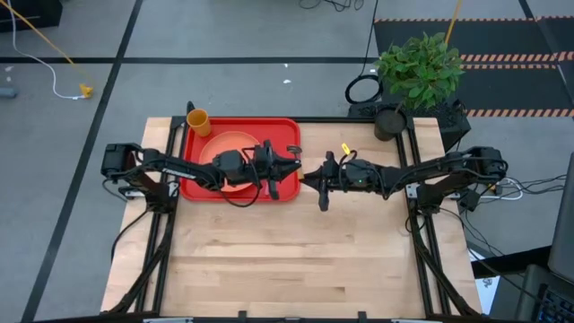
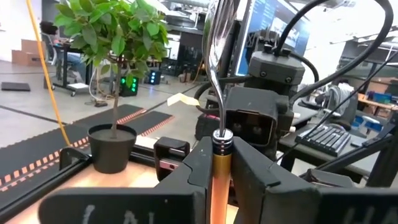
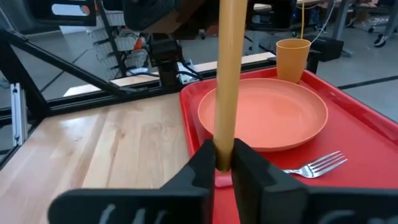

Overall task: Pick and place plate/cup/fork/spoon on tray
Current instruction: Put the orange spoon on the red serving tray to right of the pink fork

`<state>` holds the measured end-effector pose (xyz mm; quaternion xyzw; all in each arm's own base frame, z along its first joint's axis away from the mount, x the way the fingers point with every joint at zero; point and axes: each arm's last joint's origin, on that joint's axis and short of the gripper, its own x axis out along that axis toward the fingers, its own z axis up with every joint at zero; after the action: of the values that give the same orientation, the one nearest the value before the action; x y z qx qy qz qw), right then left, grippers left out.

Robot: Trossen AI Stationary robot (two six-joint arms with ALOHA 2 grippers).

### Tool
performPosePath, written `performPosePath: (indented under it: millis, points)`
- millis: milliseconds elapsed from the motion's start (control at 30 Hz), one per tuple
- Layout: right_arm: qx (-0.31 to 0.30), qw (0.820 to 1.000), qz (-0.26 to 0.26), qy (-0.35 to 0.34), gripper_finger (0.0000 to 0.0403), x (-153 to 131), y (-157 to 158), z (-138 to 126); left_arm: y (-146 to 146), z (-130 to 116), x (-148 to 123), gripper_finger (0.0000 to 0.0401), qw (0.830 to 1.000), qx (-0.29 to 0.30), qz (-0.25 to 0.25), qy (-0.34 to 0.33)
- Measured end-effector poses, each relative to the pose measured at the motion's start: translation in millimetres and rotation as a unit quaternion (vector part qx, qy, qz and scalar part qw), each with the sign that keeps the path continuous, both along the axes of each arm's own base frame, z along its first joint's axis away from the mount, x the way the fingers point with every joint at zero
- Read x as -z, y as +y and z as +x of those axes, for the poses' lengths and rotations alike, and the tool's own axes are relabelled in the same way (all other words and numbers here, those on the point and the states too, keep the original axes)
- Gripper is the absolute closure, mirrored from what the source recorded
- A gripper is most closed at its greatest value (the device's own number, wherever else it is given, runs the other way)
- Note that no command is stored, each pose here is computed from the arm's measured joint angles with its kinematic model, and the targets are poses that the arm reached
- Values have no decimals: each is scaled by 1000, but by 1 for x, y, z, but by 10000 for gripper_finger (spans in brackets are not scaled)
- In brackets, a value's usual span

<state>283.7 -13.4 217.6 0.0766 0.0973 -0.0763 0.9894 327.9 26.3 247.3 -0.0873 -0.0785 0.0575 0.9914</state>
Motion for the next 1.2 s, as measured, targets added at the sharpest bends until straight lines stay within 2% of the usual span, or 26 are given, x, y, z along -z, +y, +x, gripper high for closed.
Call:
performPosePath:
  millis: [100, 233, 333, 467, 667, 833, 900, 1033, 1100, 1200]
  points:
    - [2, 1000, 3, 0, 382, 0, 0, 0, 1, 0, 0, 350, 1000, -1, 1, 2]
    - [8, 1000, 27, -11, 392, -2, 0, 0, 2, -5, 1, 306, 999, -3, -10, 44]
    - [21, 998, 58, -13, 392, 0, -1, -1, 6, -21, -15, 267, 997, -12, -12, 81]
    - [41, 994, 103, -6, 392, 14, 0, -1, 8, -51, -26, 232, 986, -21, -18, 165]
    - [87, 980, 173, -33, 391, 51, -3, 19, 3, -96, -61, 227, 987, -21, 11, 156]
    - [109, 956, 264, -70, 381, 78, -8, 38, -3, -123, -71, 238, 985, -15, 19, 168]
    - [122, 945, 298, -64, 378, 84, -10, 47, -6, -128, -70, 242, 983, -9, 19, 183]
    - [176, 908, 377, 45, 381, 102, -24, 68, -8, -130, -67, 245, 979, -2, 22, 201]
    - [176, 889, 411, 95, 381, 106, -32, 77, -10, -129, -66, 245, 979, 1, 24, 202]
    - [157, 877, 441, 112, 380, 106, -36, 87, -11, -127, -65, 245, 978, 4, 24, 207]
